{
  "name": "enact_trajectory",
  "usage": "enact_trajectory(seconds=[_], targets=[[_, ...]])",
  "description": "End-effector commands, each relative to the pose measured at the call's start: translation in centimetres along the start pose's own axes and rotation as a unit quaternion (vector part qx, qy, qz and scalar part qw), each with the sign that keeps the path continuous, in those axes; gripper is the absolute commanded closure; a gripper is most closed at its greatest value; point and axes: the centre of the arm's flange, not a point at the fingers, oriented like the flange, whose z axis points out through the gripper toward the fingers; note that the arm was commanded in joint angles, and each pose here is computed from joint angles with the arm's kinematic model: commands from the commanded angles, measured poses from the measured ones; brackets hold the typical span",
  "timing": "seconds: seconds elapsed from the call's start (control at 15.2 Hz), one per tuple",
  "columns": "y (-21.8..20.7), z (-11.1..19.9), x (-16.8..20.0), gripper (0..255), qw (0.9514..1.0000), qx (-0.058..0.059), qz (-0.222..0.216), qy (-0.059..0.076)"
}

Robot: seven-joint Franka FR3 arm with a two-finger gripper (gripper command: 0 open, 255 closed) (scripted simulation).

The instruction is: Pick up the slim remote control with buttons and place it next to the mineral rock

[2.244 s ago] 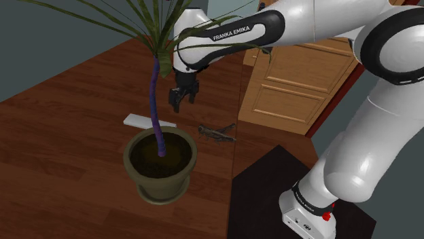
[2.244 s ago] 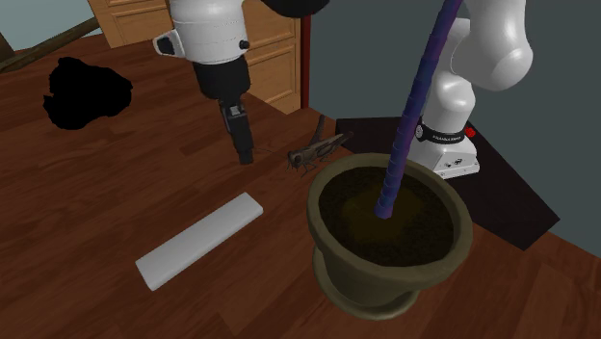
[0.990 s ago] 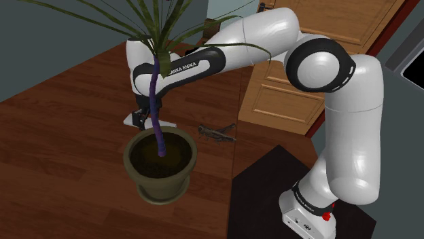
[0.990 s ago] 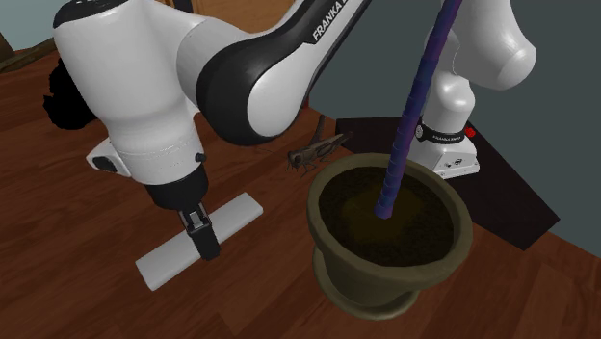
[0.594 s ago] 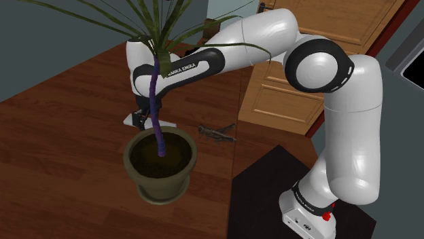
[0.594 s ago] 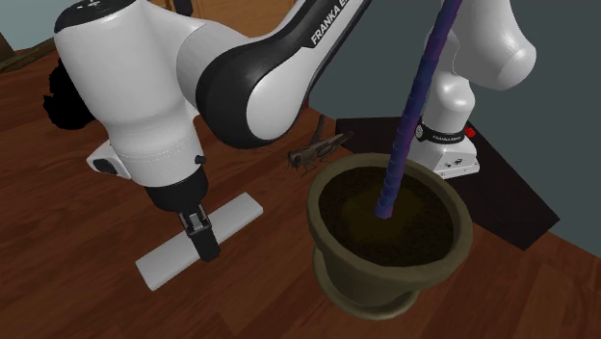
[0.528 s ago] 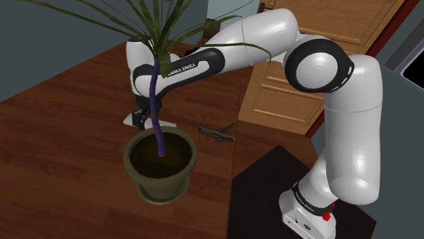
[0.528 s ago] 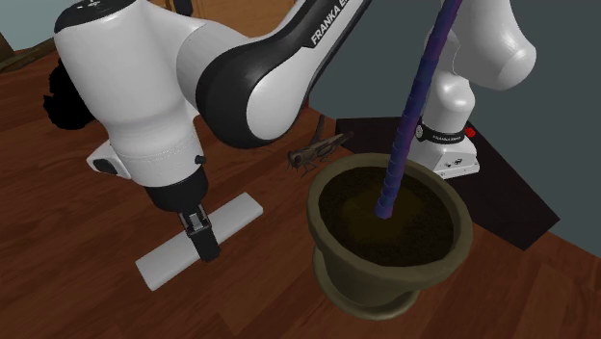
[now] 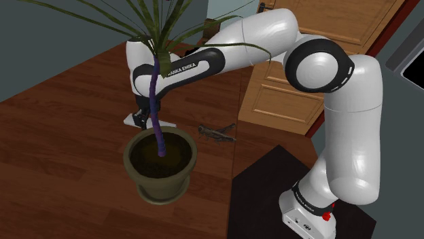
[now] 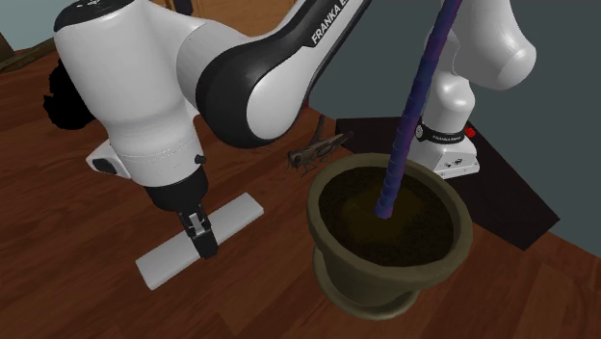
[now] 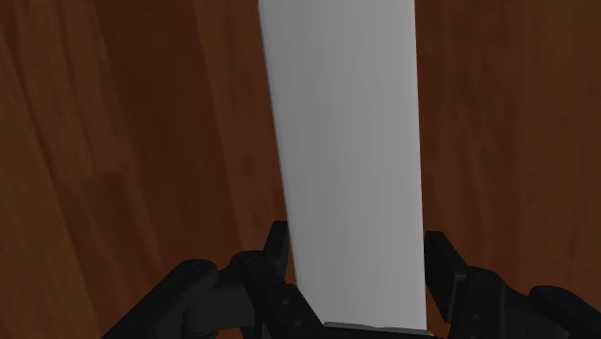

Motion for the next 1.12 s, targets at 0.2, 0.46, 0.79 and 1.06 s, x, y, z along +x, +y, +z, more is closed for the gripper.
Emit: enact_trajectory(seconds=[0.2,0.46,0.79,1.06], targets=[[0.0,-1.0,0.0,255,1.0,0.0,0.0,-0.001],[0.0,-3.1,0.0,255,1.0,0.0,0.0,-0.001],[-0.1,-5.7,0.0,255,1.0,0.0,0.0,-0.001],[-0.1,-7.8,0.0,255,1.0,0.0,0.0,-0.001]])
